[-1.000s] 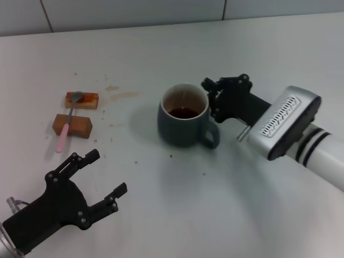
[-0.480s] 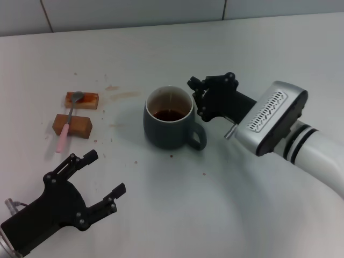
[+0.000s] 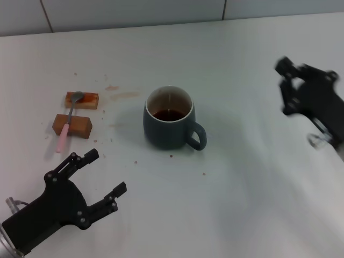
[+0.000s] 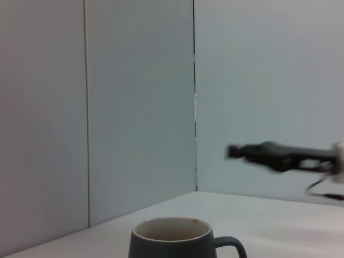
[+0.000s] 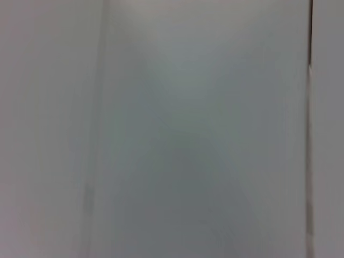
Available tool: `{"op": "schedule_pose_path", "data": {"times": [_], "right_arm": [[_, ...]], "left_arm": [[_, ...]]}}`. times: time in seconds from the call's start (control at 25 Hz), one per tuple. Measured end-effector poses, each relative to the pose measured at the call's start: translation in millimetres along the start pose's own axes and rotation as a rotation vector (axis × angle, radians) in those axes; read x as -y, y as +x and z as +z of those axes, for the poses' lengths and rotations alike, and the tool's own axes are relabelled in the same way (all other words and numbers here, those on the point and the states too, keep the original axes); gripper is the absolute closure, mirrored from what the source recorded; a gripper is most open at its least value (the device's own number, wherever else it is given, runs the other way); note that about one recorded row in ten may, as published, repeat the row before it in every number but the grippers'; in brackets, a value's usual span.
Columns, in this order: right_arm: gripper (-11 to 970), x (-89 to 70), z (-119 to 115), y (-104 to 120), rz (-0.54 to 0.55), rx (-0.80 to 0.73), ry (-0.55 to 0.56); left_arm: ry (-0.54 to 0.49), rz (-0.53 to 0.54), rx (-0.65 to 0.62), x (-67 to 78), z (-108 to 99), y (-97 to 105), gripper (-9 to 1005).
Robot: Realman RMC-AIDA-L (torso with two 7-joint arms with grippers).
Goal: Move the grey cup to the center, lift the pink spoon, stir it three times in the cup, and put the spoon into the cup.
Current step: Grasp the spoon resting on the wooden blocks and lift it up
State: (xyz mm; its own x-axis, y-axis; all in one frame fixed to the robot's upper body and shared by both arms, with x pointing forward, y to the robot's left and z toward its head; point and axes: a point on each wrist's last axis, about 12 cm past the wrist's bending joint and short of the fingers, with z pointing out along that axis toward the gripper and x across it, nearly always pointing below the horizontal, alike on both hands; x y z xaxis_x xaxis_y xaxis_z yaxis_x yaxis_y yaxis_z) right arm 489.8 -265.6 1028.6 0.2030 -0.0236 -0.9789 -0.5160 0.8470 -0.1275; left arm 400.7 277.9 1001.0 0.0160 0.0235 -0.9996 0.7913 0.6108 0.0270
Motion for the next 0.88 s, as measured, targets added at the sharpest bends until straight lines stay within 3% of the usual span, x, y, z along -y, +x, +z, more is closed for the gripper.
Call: {"op": "schedule_pose_path", "data": {"times": [0.16,0.28,0.44,0.88], "right_arm": [[848,-2.6,-39.6,-12.8,0.067,0.055,-0.189],[844,-4.6,-58.8,-14.5,0.115,-0.027,-0.378],[838,-9.7,-71.4,-8.9,0.115,-0.152,-0.535],[823,-21.9,-66.9,7.9,0.093,-0.293,-0.651]], "left_arm": [[0.001,-0.001,0.000,0.0,0.6,0.0,137],[0.004,0.000,0.001,-0.4,1.4,-0.2,137],[0.012,-0.002,-0.002,0.8,3.3,0.4,137],[0.015,-0.004,-0.007,2.0,3.9,1.3,137]]}}
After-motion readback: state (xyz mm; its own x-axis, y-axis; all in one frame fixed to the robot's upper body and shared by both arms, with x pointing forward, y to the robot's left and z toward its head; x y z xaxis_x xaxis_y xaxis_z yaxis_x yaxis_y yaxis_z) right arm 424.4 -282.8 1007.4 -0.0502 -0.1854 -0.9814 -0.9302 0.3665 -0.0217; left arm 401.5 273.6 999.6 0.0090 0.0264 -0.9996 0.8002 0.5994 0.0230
